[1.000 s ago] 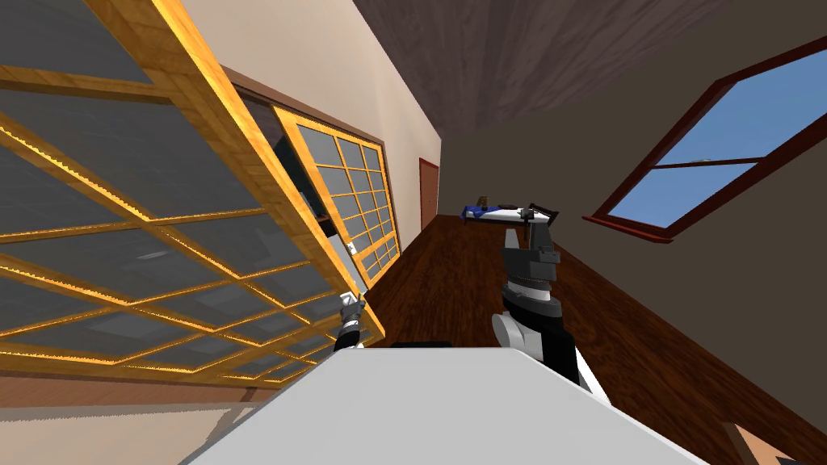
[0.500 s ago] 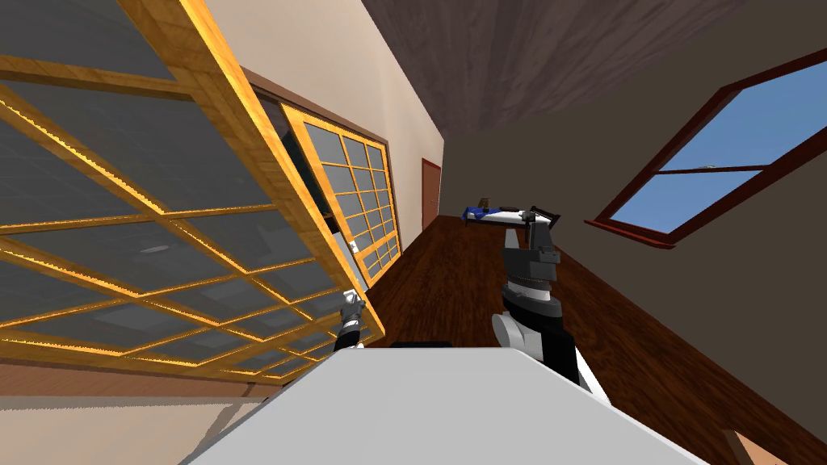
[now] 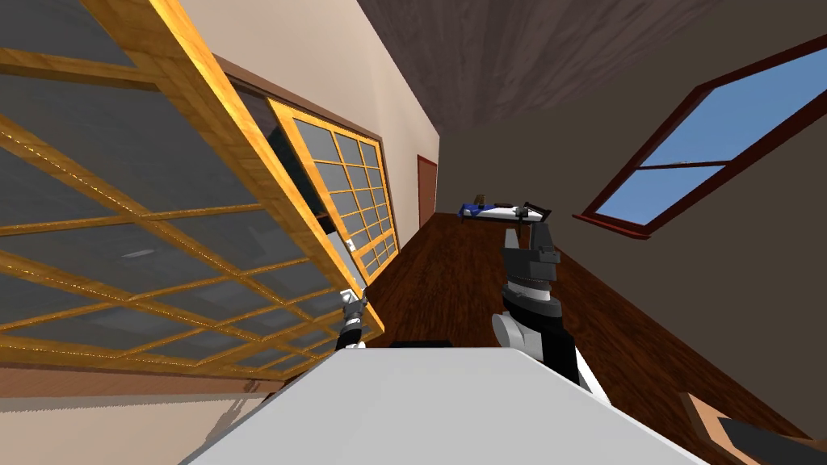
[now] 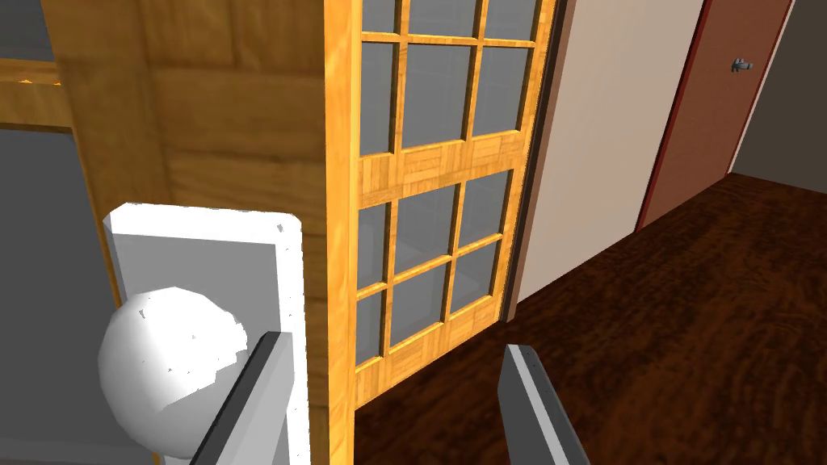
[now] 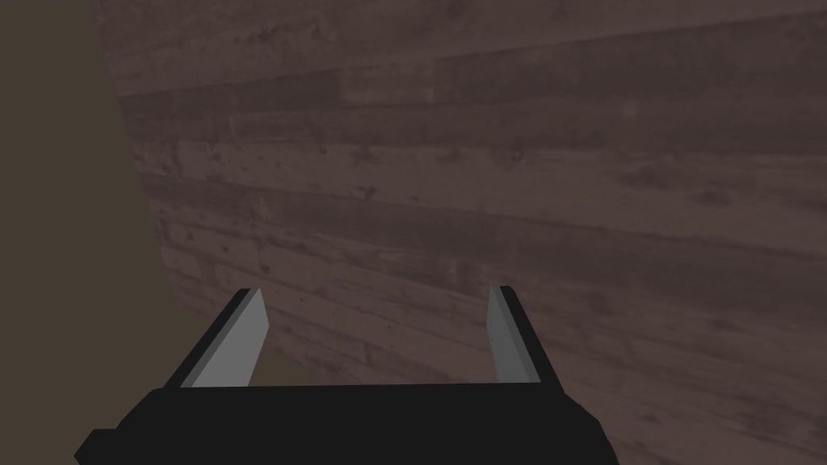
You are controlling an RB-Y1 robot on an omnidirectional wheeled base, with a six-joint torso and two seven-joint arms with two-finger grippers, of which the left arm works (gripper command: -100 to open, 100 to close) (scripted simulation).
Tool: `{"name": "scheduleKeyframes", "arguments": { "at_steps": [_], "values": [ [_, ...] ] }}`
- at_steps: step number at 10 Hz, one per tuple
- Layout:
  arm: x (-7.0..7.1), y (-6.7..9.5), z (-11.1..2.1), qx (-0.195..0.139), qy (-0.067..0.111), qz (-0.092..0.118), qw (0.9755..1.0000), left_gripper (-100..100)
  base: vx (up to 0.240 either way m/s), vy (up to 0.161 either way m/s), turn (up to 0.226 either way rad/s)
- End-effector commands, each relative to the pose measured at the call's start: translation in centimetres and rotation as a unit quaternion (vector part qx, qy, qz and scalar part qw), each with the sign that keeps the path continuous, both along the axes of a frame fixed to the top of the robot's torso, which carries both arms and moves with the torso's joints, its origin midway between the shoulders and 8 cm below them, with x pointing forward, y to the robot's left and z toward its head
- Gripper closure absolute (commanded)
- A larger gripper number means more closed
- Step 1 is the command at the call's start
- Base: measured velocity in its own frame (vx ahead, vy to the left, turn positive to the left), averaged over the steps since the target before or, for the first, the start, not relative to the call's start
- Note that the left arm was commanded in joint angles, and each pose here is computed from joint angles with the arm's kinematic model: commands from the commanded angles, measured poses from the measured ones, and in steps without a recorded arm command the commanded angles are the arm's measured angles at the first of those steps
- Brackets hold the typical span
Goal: Pull the door open
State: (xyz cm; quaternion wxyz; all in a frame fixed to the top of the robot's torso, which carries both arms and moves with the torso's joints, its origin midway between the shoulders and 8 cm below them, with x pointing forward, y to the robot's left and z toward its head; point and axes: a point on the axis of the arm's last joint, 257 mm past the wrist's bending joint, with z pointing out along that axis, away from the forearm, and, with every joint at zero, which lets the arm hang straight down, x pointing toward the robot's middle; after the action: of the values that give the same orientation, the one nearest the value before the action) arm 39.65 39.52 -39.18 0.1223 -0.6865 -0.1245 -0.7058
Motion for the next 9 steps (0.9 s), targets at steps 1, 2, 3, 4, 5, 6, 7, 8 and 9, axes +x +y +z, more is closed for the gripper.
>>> {"name": "scheduleKeyframes", "arguments": {
  "at_steps": [1, 2, 3, 4, 5, 6, 7, 8, 9],
  "values": [
    [-0.8, 0.7, -0.5, 0.001, 0.01, 0.002, 0.9999, -100, -0.213, -0.031, 0.009],
    [-0.8, 0.5, -0.6, 0.001, 0.011, -0.002, 0.9999, -100, -0.21, -0.033, 0.031],
    [-0.7, 0.4, -0.6, 0.0, 0.012, -0.005, 0.9999, -100, -0.2, -0.022, -0.006],
    [-0.7, 0.3, -0.6, 0.0, 0.013, -0.009, 0.9999, -100, -0.203, 0.002, -0.001],
    [-0.7, 0.2, -0.6, 0.0, 0.014, -0.012, 0.9998, -100, -0.195, 0.01, -0.008],
    [-0.2, -1.2, -0.7, -0.006, 0.013, -0.019, 0.9997, -100, -0.086, -0.016, -0.042],
    [-0.9, 0.2, -0.8, -0.007, 0.015, -0.016, 0.9997, -100, -0.021, 0.017, -0.175],
    [-1.0, 0.5, -0.8, -0.007, 0.015, -0.015, 0.9998, -100, -0.016, 0.063, -0.122],
    [-1.0, 0.5, -0.8, -0.007, 0.015, -0.015, 0.9998, -100, 0.006, 0.044, -0.024]
  ]
}}
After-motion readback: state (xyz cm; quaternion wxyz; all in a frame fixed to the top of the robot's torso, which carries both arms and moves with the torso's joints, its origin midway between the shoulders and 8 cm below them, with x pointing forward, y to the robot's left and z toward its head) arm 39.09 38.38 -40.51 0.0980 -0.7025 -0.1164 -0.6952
